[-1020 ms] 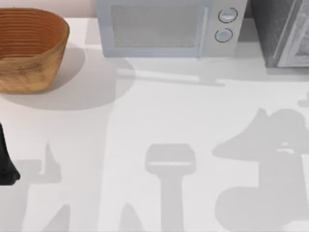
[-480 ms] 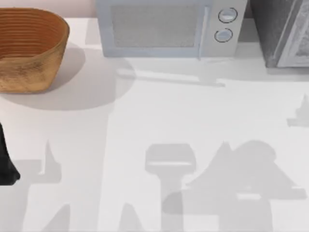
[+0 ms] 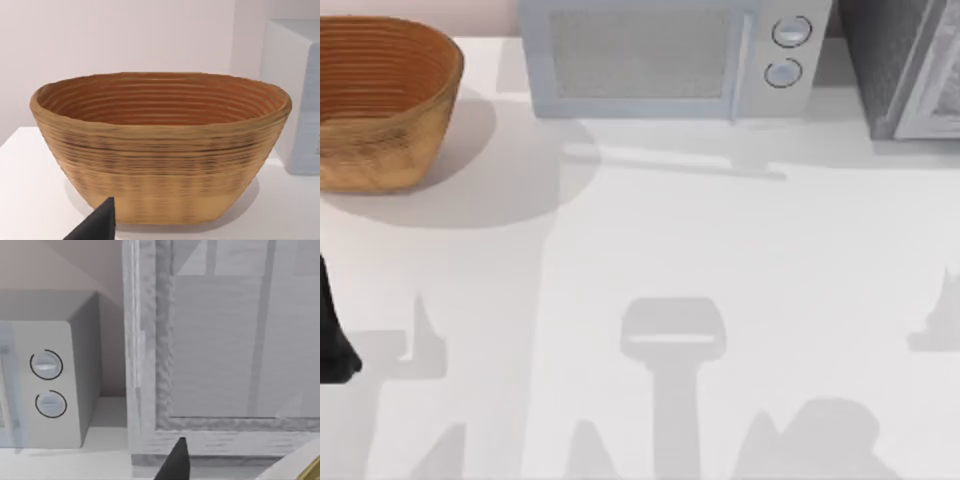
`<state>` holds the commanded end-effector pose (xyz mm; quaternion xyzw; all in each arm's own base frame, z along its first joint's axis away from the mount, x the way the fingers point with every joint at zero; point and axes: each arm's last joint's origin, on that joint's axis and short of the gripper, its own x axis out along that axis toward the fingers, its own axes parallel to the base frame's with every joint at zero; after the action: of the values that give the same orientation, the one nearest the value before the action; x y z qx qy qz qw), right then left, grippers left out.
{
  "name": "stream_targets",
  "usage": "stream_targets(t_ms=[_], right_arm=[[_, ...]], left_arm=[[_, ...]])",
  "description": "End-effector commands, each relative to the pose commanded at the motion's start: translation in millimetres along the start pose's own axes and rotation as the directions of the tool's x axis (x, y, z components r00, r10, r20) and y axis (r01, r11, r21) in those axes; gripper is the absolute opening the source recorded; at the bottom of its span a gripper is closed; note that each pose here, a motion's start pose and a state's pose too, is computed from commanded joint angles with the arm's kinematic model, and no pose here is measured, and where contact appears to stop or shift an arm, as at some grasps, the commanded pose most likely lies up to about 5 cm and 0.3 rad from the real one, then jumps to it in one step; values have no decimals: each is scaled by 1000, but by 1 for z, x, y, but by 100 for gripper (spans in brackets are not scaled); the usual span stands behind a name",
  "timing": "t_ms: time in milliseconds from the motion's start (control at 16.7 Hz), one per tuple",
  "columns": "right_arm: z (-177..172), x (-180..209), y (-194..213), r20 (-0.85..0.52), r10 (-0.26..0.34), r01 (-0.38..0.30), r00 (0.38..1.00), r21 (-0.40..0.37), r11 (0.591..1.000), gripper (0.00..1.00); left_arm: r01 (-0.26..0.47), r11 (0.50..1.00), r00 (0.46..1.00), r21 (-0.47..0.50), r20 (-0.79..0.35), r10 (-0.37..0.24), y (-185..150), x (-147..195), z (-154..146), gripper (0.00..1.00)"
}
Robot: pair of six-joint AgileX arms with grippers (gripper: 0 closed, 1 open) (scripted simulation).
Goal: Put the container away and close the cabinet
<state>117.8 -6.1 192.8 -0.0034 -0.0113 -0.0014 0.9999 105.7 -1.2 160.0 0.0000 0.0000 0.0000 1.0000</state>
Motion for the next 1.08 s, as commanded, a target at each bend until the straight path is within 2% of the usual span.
stream_targets(t_ms=[300,660,840,1080], right_arm=[[-30,-12,5,-20,3,-2,1000,7,1000,0],[-32,-13,5,-23,2,-1,1000,8,1000,0],[-17,-12,5,-37,2,-1,999,9,1000,0],[41,-6,8,-57,1,0,998,11,1000,0]], left_arm=[[0,1000,1000,0,0,0,0,0,0,100],[0,1000,1000,0,0,0,0,0,0,100],[0,1000,1000,0,0,0,0,0,0,100],[0,1000,1000,0,0,0,0,0,0,100]])
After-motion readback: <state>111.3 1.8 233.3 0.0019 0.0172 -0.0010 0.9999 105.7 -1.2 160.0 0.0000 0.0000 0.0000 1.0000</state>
